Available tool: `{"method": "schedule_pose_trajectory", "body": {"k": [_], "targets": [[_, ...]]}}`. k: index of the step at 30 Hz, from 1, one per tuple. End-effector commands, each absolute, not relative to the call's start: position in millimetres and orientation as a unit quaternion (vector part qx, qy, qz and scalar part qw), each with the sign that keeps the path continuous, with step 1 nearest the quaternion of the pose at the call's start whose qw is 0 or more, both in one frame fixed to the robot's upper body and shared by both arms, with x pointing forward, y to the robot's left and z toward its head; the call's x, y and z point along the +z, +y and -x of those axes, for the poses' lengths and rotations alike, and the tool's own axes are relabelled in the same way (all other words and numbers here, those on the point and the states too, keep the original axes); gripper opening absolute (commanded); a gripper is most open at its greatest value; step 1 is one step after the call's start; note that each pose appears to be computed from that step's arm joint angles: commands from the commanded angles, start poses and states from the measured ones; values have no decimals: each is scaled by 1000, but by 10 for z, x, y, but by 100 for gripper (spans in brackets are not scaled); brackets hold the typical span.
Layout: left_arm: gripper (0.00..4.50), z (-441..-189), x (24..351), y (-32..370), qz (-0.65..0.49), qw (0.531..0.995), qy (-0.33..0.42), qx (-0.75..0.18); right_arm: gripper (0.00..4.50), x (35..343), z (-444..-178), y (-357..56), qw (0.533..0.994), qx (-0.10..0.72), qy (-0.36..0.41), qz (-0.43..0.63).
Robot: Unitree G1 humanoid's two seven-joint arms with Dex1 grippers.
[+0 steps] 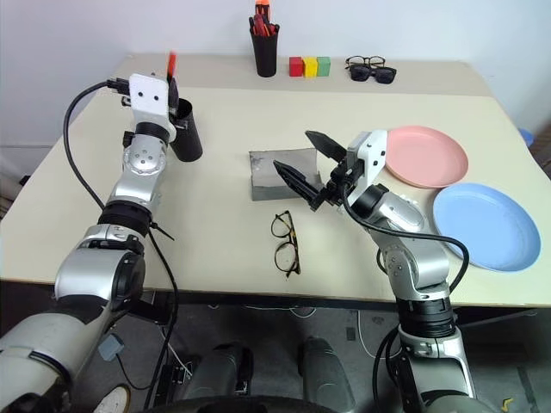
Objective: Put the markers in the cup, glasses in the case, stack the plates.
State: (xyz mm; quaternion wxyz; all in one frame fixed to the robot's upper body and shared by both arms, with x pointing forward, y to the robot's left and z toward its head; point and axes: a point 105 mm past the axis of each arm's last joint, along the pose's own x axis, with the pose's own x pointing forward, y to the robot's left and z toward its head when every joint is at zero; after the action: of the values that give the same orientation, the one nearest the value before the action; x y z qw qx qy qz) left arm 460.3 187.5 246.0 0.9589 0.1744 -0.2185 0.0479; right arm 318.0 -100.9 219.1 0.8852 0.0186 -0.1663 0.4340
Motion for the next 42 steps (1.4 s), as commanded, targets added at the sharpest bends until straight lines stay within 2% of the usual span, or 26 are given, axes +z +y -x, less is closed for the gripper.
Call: {"method": "schedule_pose_trajectory", "body": {"k": [1, 5, 7, 9, 10, 13, 19, 20, 23, 27, 33, 42], "targets": [[333, -4581, 2655, 1821, -166, 953, -250, 41, 450, 2333, -3106, -1034, 881, 431, -197, -5], [333, -4559, 2755, 1749, -136, 955, -263, 24, 450, 2294, -3125, -1072, 889, 419, -186, -3], [333, -4594, 2810, 1636, -97, 965, -242, -13, 450, 2244, -3151, -1115, 900, 400, -171, 7], [333, -4607, 2844, 1374, -83, 970, -203, -103, 450, 2168, -3154, -1176, 914, 374, -153, 20], [333, -4540, 2822, 1077, -70, 962, -162, -210, 450, 2069, -3081, -1257, 924, 359, -131, 31], [333, -4237, 2662, 612, -78, 908, -79, -405, 450, 1859, -2900, -1424, 938, 333, -77, 66], [333, -3757, 2238, 488, -167, 798, 37, -578, 450, 1640, -2545, -1655, 944, 314, -2, 98], [333, -3718, 2177, 494, -183, 783, 51, -593, 450, 1629, -2511, -1683, 946, 310, 3, 99], [333, -3804, 1915, 581, -250, 760, 113, -589, 450, 1614, -2411, -1775, 952, 291, 12, 92], [333, -3883, 1820, 637, -281, 744, 155, -586, 450, 1644, -2379, -1814, 958, 273, 6, 92], [333, -4056, 1738, 599, -337, 733, 167, -567, 450, 1667, -2362, -1803, 961, 262, 0, 90], [333, -4099, 1521, 460, -372, 706, 191, -572, 450, 1776, -2363, -1779, 964, 248, -10, 96]]}}
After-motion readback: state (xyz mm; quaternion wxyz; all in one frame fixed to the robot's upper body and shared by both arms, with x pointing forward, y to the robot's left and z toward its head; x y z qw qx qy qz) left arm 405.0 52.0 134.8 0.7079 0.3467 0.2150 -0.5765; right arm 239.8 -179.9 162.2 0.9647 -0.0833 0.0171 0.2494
